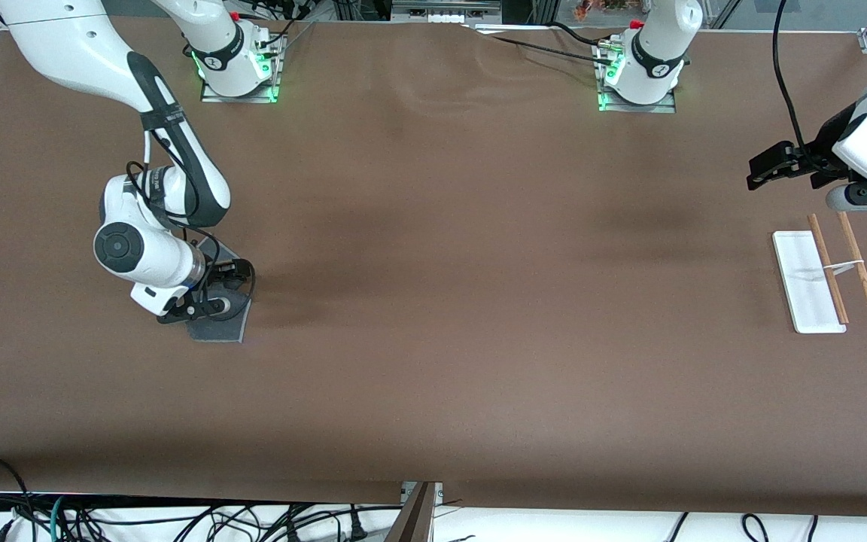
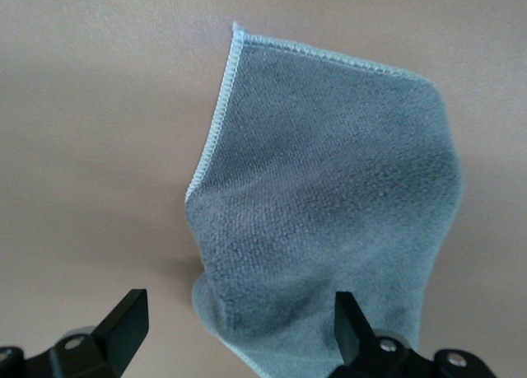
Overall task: Pass towel and hang on rack
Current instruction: 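Reach the right gripper down to the grey towel and grasp it, then lift the towel with the right gripper while the left gripper reaches inward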
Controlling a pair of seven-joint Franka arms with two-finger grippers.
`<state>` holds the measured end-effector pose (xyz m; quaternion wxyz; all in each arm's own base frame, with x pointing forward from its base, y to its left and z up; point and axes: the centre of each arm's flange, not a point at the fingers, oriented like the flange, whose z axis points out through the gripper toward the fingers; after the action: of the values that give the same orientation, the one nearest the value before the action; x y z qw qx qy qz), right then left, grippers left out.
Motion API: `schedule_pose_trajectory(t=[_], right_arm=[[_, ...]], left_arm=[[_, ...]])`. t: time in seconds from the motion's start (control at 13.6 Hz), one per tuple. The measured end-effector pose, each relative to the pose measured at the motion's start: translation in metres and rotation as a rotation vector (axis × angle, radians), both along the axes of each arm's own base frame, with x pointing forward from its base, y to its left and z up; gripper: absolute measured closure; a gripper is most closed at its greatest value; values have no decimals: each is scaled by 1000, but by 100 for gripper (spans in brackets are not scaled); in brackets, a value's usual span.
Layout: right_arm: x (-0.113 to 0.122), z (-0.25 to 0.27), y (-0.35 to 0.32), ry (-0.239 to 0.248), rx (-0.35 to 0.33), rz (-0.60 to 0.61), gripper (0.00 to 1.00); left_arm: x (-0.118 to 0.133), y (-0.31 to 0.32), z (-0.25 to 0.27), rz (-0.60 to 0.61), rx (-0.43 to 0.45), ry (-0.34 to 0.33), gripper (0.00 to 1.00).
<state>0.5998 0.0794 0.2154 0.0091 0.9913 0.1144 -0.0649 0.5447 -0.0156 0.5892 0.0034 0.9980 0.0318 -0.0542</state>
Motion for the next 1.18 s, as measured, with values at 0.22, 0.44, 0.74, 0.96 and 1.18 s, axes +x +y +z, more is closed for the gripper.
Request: schedule_pose_trajectory(t=[0.22, 0.44, 0.74, 0.96, 1.18], right_arm=[[-5, -9, -10, -19, 4, 26, 16], [-5, -10, -17, -24, 5, 26, 50], [-3, -9, -17, -35, 6, 26, 93], [6, 12, -15, -77, 10, 28, 98], [19, 57, 5, -104, 22, 50, 98]], left_arm=[[0, 0, 0, 0, 0, 0, 0], [0, 0, 0, 0, 0, 0, 0], [0, 0, 0, 0, 0, 0, 0], [0, 0, 0, 0, 0, 0, 0], [0, 0, 0, 1, 0, 0, 0]])
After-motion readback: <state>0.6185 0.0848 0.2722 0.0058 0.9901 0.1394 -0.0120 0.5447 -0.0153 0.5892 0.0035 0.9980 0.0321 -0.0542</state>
